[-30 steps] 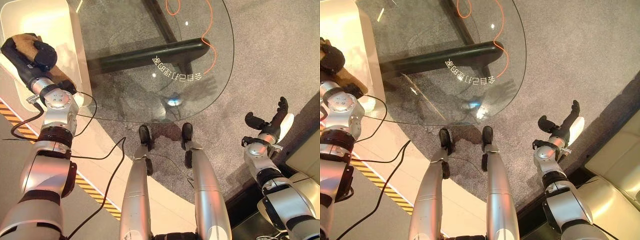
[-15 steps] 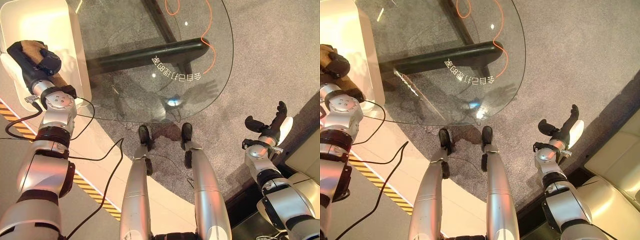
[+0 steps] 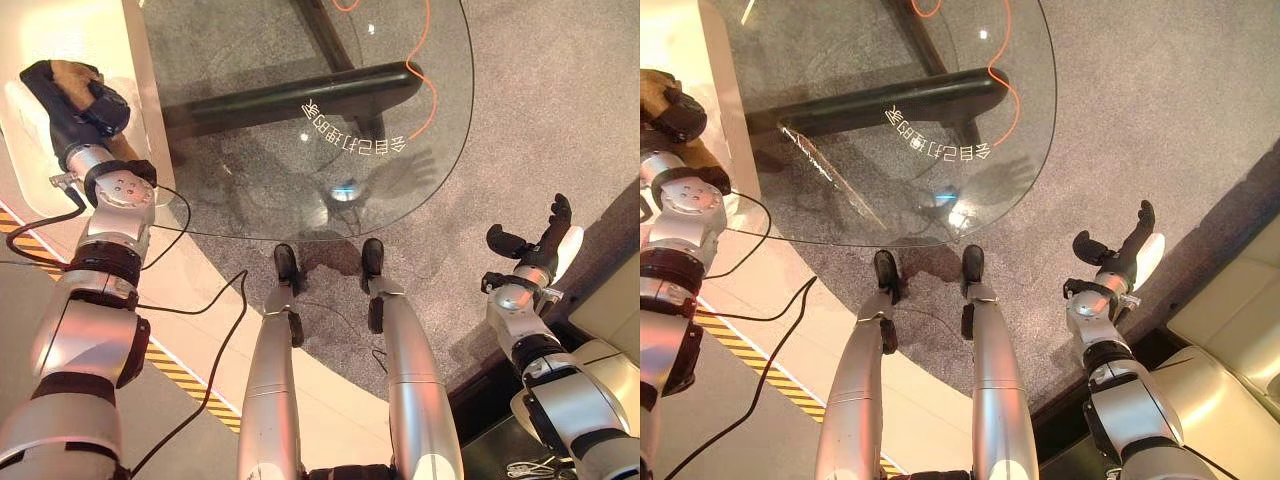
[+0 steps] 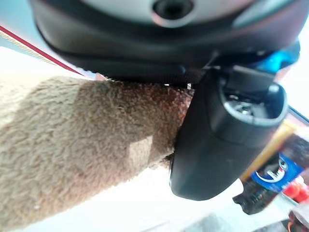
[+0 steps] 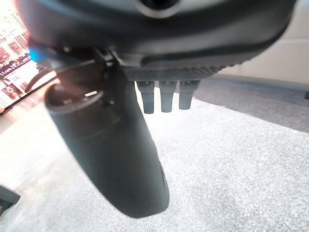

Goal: Wipe the table with a cloth and put it in the basket.

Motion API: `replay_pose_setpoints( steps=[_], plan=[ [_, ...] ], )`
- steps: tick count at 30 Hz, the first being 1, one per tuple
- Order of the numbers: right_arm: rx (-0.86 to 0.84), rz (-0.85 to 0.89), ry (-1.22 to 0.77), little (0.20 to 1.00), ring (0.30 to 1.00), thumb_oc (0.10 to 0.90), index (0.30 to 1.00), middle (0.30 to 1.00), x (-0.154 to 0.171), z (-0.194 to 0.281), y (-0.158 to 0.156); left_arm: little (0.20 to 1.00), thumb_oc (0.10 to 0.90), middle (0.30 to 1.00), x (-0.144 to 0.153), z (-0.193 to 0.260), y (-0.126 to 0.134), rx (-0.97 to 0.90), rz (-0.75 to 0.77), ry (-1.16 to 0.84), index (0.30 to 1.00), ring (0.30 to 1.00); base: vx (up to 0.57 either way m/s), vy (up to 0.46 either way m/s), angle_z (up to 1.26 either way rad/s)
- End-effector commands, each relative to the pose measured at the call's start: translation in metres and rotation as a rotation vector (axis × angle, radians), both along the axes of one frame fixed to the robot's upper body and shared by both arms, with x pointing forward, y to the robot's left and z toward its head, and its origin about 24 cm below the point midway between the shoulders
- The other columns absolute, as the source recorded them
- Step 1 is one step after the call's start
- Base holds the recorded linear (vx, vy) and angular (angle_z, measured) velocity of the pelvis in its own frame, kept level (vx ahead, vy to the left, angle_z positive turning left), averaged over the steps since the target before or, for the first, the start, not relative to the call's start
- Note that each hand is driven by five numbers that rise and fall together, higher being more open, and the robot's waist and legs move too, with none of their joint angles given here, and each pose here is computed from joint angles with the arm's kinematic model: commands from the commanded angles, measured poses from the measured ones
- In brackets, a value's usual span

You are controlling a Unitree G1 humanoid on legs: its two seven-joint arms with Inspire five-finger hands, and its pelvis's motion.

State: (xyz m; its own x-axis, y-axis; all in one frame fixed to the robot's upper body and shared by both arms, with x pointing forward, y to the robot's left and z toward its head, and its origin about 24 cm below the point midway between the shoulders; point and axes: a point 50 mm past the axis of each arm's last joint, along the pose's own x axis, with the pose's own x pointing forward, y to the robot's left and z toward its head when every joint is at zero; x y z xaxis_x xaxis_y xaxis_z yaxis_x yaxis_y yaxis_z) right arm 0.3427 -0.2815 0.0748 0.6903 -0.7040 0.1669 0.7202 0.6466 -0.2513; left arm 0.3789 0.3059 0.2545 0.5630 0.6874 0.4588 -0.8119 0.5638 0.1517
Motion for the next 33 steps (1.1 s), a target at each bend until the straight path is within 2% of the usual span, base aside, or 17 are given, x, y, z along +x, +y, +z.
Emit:
replay_pose_setpoints(
  steps=[1, 26, 33],
  plan=[
    [-0.005, -0.085, -0.068, 0.9, 0.9, 0.8, 0.9, 0.9, -0.007, 0.01, -0.019, 0.9, 0.8, 0.9, -0.029, 0.066, 0.03, 0.095, 0.153, -0.218, 0.9, 0.9, 0.0, 0.0, 0.0],
    [0.004, -0.079, -0.079, 0.9, 0.9, 0.8, 0.9, 0.9, -0.008, 0.007, -0.014, 0.9, 0.8, 0.9, -0.029, 0.061, 0.031, 0.037, 0.168, -0.229, 0.9, 0.9, 0.0, 0.0, 0.0],
    [0.061, -0.034, 0.018, 0.9, 0.9, 0.8, 0.9, 0.9, -0.012, -0.016, -0.007, 0.9, 0.8, 0.9, -0.033, 0.043, 0.036, -0.053, 0.139, -0.299, 0.9, 0.9, 0.0, 0.0, 0.0]
  ],
)
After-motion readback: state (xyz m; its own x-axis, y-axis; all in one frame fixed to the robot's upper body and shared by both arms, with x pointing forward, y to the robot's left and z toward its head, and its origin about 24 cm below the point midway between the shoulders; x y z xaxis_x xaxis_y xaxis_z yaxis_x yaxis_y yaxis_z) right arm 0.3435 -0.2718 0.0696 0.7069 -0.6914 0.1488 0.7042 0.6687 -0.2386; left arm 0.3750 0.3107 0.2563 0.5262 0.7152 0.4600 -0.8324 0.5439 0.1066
